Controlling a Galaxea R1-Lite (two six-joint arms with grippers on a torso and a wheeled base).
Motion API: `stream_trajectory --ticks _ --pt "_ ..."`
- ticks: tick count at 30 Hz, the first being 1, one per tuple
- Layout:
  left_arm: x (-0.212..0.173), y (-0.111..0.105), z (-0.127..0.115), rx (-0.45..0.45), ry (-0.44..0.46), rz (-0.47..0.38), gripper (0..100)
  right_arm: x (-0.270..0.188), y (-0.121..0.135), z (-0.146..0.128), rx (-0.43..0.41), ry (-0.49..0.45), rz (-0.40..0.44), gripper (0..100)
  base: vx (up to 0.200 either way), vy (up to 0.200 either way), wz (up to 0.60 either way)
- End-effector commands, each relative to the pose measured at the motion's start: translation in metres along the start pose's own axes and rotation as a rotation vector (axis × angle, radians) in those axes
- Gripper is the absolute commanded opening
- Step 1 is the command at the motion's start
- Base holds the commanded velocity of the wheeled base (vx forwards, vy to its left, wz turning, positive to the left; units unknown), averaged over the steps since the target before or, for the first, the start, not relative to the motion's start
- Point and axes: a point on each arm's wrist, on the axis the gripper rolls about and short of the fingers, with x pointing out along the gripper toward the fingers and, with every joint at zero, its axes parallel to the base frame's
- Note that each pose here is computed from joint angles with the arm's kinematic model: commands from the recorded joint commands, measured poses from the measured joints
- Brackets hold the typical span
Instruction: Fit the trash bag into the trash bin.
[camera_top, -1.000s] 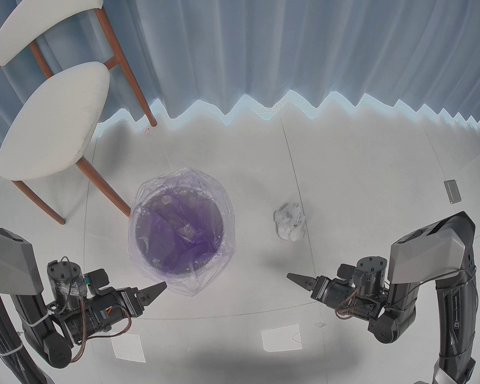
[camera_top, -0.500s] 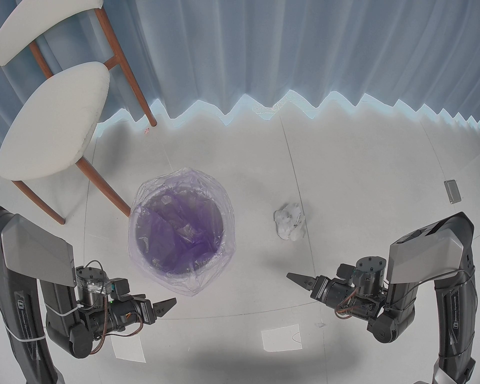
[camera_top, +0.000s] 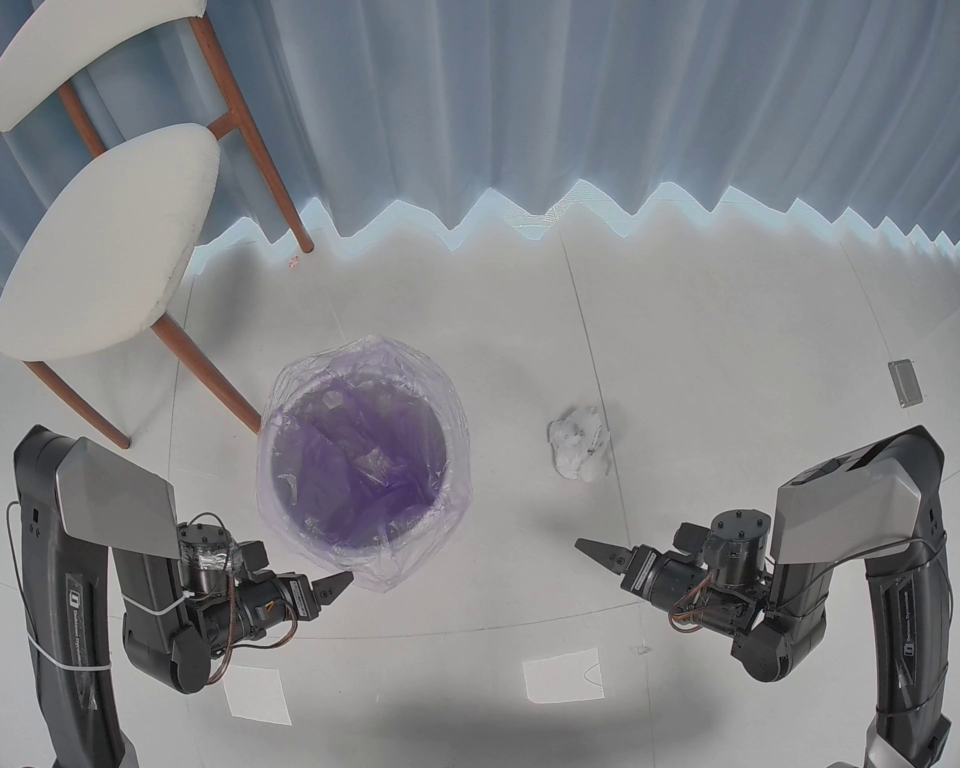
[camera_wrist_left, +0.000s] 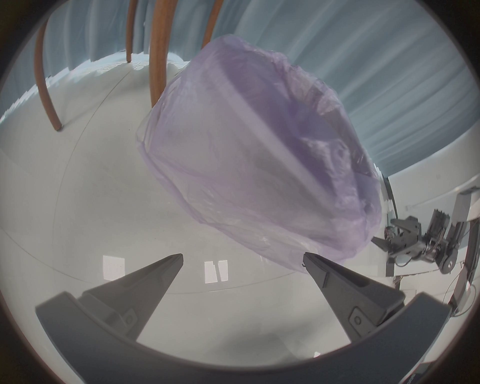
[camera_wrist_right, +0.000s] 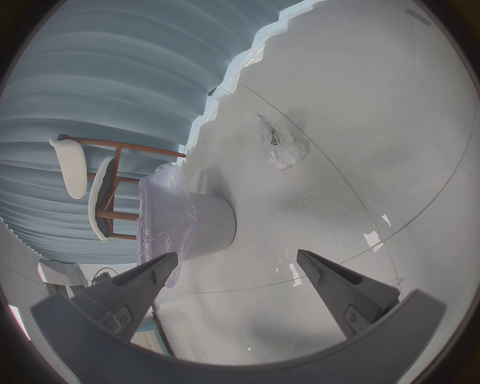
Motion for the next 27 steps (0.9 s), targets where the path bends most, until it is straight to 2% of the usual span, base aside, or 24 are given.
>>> stream_trajectory --ticks 1,9,19,23,27 --pt "0.007 0.000 0.000 -0.030 -0.005 -0.012 100 0.001 -0.001 0.000 -0.003 -0.009 0.007 100 0.000 0.000 0.00" --pt "0.010 -0.008 -0.002 -0.057 0.005 -0.041 100 0.001 -0.001 0.000 -0.002 -0.008 0.006 100 0.000 0.000 0.00" --pt "0.019 -0.019 -0.001 -0.187 -0.003 -0.074 100 0.003 -0.002 -0.001 -0.002 -0.008 0.006 100 0.000 0.000 0.00" --pt "0.024 -0.017 0.000 -0.195 -0.015 -0.067 100 0.003 -0.002 -0.001 -0.004 -0.008 0.006 100 0.000 0.000 0.00" --pt "0.048 -0.004 -0.011 -0.205 -0.037 0.010 100 0.003 -0.003 -0.001 -0.002 -0.007 0.005 100 0.000 0.000 0.00"
